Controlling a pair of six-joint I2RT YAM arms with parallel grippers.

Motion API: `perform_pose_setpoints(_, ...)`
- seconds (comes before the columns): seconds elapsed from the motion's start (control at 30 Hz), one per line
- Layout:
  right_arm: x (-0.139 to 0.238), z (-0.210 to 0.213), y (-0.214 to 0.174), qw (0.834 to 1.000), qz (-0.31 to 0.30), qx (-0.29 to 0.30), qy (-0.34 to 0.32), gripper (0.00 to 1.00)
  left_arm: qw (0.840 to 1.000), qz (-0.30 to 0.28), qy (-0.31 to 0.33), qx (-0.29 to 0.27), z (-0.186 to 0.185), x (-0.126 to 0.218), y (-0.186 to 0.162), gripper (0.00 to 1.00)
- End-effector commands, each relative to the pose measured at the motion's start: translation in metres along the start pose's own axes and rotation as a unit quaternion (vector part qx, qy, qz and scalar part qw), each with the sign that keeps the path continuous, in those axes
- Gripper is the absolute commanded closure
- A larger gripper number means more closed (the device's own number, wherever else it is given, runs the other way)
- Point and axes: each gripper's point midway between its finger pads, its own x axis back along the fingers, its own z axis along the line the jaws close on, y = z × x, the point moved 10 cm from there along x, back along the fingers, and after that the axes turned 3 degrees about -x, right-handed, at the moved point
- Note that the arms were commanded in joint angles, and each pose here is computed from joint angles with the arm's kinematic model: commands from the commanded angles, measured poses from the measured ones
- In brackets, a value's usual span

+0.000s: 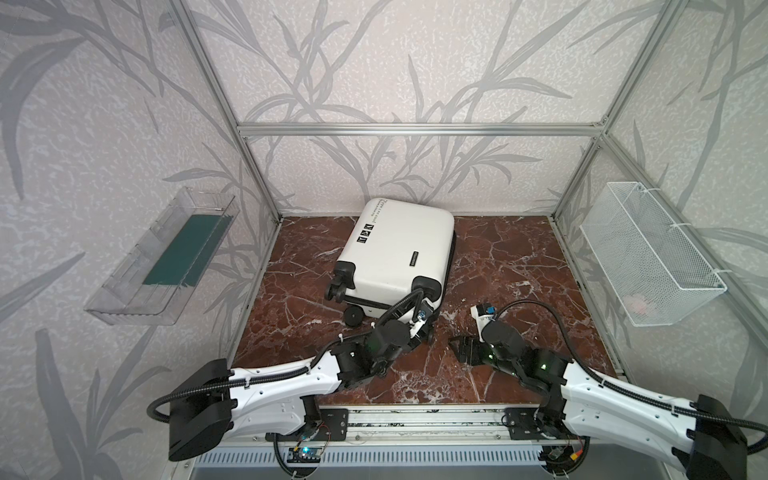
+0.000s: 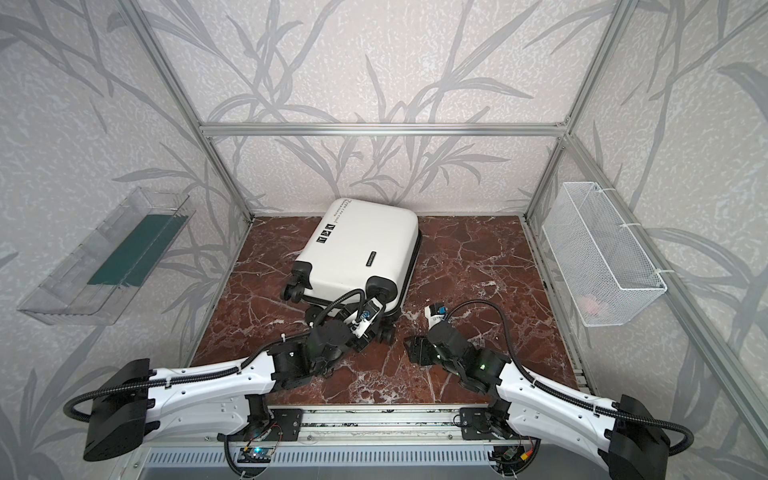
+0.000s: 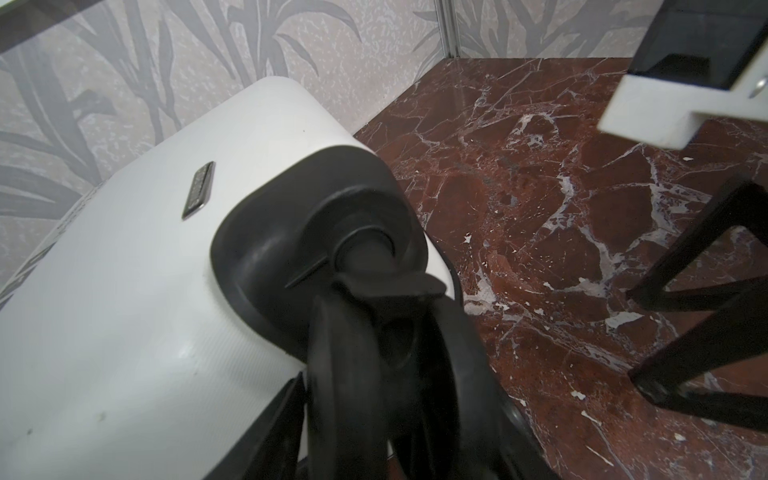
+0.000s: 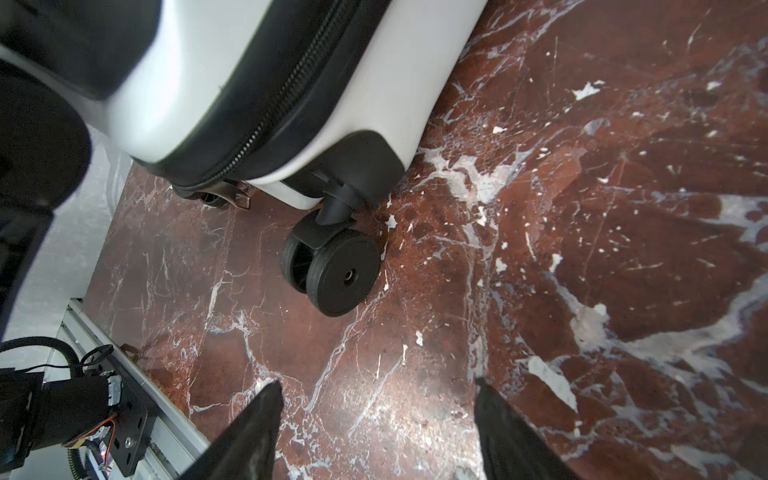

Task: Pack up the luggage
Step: 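Grasp the black suitcase wheel nearest the left gripper with the left gripper, then move the right gripper to the zipper pull while the left gripper holds the wheel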

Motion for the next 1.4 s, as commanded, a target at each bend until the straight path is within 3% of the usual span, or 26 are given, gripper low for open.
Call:
perform_pose_setpoints(0.0, 0.002, 0.005, 0.003, 1.000, -0.009, 0.019, 0.014, 0.27, 1.000, -0.005, -0.009, -0.028, 0.003, -0.001, 0.017, 0.40)
perform_pose_setpoints(0.2, 0.002, 0.009, 0.000, 0.999, -0.010, 0.047, 0.024, 0.27, 0.998, -0.001, -0.026, -0.048, 0.001, -0.004, 0.028, 0.50)
perform_pose_setpoints(0.53, -0.003, 0.016, -0.008, 0.994, -0.023, 0.093, 0.049, 0.27, 0.997, -0.005, -0.036, -0.062, 0.002, -0.007, 0.041, 0.58)
perform_pose_setpoints(0.87, -0.010, 0.031, -0.022, 0.978, -0.079, 0.177, 0.076, 0.28, 0.998, -0.014, -0.051, -0.045, 0.000, -0.011, 0.053, 0.67)
perform_pose_setpoints(1.1, -0.012, 0.043, -0.025, 0.955, -0.183, 0.222, 0.070, 0.43, 0.998, -0.028, -0.060, -0.022, -0.001, -0.013, 0.062, 0.73)
perform_pose_setpoints(1.37, -0.022, 0.048, -0.025, 0.944, -0.227, 0.234, 0.052, 0.55, 0.997, -0.041, -0.067, 0.003, 0.000, -0.012, 0.068, 0.76)
